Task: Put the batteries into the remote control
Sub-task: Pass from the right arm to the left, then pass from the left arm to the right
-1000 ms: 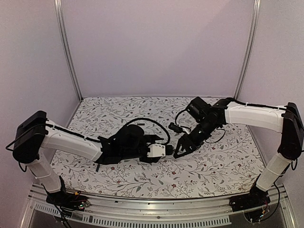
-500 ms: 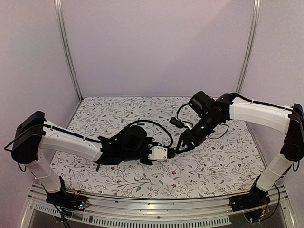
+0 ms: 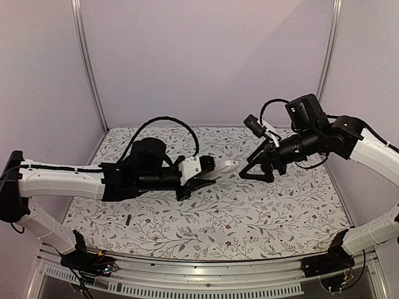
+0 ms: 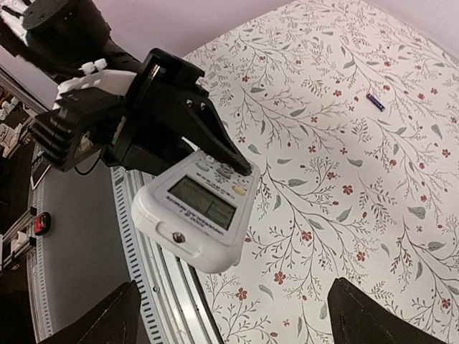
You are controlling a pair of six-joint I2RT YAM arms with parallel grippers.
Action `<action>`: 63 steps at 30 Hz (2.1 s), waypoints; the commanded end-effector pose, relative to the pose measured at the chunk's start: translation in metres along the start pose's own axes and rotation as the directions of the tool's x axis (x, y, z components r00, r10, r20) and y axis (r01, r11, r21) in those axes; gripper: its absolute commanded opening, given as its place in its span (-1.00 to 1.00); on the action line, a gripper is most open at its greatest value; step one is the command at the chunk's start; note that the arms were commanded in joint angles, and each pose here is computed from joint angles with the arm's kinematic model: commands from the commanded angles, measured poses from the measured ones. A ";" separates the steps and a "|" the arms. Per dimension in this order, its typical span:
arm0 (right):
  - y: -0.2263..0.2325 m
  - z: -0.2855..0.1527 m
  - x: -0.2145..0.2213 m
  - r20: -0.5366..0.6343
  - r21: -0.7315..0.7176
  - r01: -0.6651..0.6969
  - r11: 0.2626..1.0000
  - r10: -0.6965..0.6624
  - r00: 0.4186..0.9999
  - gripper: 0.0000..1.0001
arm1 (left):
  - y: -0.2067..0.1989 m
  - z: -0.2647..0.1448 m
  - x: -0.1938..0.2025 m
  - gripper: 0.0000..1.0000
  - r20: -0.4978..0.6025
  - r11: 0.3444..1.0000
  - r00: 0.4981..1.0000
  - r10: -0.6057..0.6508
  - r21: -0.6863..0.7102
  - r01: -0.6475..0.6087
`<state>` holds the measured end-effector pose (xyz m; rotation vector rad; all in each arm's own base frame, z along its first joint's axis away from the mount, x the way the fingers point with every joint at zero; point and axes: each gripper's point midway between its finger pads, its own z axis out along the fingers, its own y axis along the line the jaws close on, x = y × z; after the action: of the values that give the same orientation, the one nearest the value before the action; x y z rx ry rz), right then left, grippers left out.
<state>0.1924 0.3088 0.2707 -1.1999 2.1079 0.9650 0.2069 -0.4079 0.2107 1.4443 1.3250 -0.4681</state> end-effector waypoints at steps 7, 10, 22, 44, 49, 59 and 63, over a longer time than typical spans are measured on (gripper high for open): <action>0.038 -0.040 -0.067 0.361 -0.075 0.171 0.982 -0.133 0.923 0.82 | 0.027 -0.045 -0.082 -0.95 0.277 0.911 0.877 -0.393 0.244 0.331; 0.044 -0.038 -0.081 0.413 -0.120 0.178 0.977 -0.114 0.904 0.77 | 0.026 -0.050 -0.092 -0.93 0.290 0.897 0.861 -0.418 0.286 0.338; 0.055 -0.019 -0.119 0.467 -0.231 0.187 0.955 -0.060 0.882 0.59 | 0.033 -0.043 -0.102 -0.91 0.257 0.794 0.775 -0.577 0.400 0.458; 0.050 -0.002 -0.125 0.457 -0.276 0.161 0.948 -0.017 0.889 -0.62 | 0.049 -0.049 -0.085 -0.60 0.304 0.792 0.741 -0.599 0.357 0.495; 0.045 -0.002 -0.124 0.451 -0.273 0.131 0.953 0.007 0.893 -0.86 | 0.053 -0.058 -0.077 0.13 0.313 0.827 0.767 -0.559 0.279 0.489; 0.009 0.018 -0.098 0.313 -0.247 -0.074 0.966 0.152 0.938 -1.00 | 0.069 -0.108 -0.056 0.99 0.314 0.933 0.906 -0.284 -0.127 0.337; 0.004 0.032 -0.082 0.239 -0.258 -0.135 0.957 0.198 0.951 -1.00 | 0.049 -0.108 -0.052 0.98 0.176 0.964 0.979 -0.103 -0.227 0.142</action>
<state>0.2288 0.3768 0.3326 -0.9705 1.8216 1.4014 0.1964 -0.3313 0.3479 0.9609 1.2572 -0.8040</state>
